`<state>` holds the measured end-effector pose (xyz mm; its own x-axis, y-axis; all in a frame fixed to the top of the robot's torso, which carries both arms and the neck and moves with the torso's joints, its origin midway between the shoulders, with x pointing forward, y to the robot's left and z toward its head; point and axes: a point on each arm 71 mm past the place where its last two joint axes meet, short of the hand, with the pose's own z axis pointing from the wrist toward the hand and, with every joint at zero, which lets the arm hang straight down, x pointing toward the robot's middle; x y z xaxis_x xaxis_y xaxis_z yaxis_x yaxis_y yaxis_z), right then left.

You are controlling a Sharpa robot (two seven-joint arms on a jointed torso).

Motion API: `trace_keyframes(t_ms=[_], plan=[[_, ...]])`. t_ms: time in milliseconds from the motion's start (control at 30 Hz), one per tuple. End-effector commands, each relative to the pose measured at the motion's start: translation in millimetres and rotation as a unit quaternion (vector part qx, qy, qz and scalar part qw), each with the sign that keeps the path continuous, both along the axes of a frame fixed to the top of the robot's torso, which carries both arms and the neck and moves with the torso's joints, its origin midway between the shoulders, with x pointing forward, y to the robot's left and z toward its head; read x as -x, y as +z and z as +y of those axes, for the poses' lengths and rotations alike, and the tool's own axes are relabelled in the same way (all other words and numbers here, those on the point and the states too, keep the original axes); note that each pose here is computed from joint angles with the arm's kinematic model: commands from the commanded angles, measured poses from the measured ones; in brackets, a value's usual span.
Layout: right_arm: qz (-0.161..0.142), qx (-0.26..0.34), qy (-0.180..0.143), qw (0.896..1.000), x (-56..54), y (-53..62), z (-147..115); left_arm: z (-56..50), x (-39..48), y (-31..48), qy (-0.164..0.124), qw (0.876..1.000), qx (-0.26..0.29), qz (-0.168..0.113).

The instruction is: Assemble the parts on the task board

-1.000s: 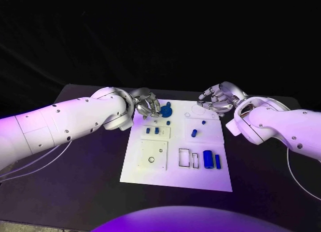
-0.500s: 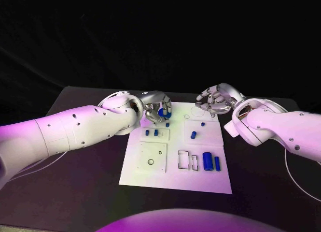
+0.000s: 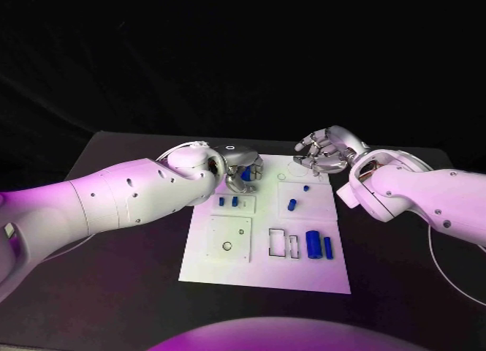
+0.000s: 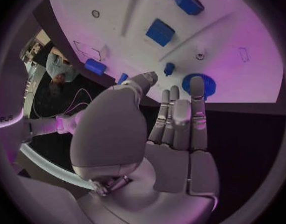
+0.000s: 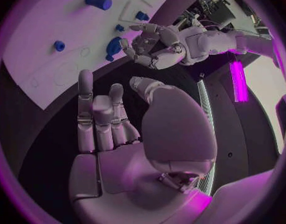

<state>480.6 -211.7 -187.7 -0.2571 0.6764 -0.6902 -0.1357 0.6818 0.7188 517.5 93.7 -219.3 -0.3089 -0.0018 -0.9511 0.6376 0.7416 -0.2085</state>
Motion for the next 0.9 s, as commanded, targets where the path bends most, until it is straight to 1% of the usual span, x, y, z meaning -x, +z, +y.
trace_keyframes(t_ms=[33,333,600,767,900], plan=[[-0.009,-0.002,0.007,1.000,0.6,1.1,2.2,-4.5,1.8,-4.1,-0.018,0.999,-0.032,0.011],[-0.011,-0.002,0.006,1.000,0.9,1.5,2.2,-8.0,-0.2,-7.4,-0.015,0.999,-0.045,0.025],[-0.010,0.000,0.005,1.000,1.1,1.5,1.8,-5.5,-4.0,-10.1,-0.004,0.998,-0.054,0.032],[-0.010,0.000,0.005,1.000,1.1,1.5,1.1,-4.5,-4.7,-11.7,-0.002,0.998,-0.045,0.048],[-0.010,0.000,0.005,1.000,1.1,1.5,1.5,-5.3,-4.7,-13.0,-0.004,0.998,-0.044,0.055]])
